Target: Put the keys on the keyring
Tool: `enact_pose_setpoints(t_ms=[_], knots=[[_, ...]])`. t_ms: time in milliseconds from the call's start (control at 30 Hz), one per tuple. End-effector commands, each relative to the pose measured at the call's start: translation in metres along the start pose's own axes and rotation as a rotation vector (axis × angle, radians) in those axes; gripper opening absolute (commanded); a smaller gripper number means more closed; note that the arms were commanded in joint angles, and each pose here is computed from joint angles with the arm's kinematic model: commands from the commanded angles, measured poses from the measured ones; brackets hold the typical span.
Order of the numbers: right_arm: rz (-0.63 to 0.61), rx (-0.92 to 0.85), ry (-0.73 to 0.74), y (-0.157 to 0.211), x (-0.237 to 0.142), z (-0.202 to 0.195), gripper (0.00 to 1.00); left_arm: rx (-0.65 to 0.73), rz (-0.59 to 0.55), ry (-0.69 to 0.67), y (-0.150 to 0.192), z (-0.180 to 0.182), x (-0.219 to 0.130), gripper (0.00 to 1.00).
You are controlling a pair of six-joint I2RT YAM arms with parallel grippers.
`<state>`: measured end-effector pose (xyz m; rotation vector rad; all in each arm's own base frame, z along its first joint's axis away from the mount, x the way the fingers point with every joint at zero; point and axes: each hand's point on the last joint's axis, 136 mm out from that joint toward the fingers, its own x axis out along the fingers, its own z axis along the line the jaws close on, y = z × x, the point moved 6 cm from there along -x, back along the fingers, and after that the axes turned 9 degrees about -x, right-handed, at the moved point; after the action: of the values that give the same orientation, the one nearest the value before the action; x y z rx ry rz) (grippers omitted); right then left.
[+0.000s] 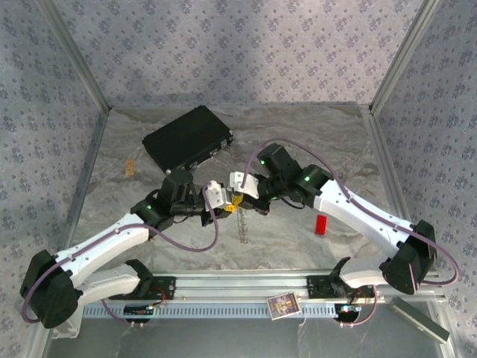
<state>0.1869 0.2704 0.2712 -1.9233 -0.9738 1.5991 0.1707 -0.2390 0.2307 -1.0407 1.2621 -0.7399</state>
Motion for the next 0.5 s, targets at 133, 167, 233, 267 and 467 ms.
enact_pose_setpoints(t_ms=[133,167,233,267,467], knots=[[-0.052,-0.042,-0.005,-0.0152,-0.0053,-0.0015,0.00,0.039,-0.079,0.044,-0.0182,-0.0064,-0.0072,0.11],[-0.053,-0.042,-0.009,-0.0149,-0.0045,-0.0006,0.00,0.042,-0.086,0.046,-0.0196,-0.0068,-0.0077,0.11],[-0.047,-0.041,-0.010,-0.0134,-0.0032,-0.0003,0.00,0.042,-0.096,0.053,-0.0211,-0.0079,-0.0085,0.11],[-0.044,-0.039,-0.009,-0.0124,-0.0031,-0.0003,0.00,0.043,-0.103,0.055,-0.0224,-0.0082,-0.0090,0.12],[-0.051,-0.041,0.002,-0.0122,-0.0006,-0.0008,0.00,0.037,-0.146,0.074,-0.0269,-0.0105,-0.0095,0.00]])
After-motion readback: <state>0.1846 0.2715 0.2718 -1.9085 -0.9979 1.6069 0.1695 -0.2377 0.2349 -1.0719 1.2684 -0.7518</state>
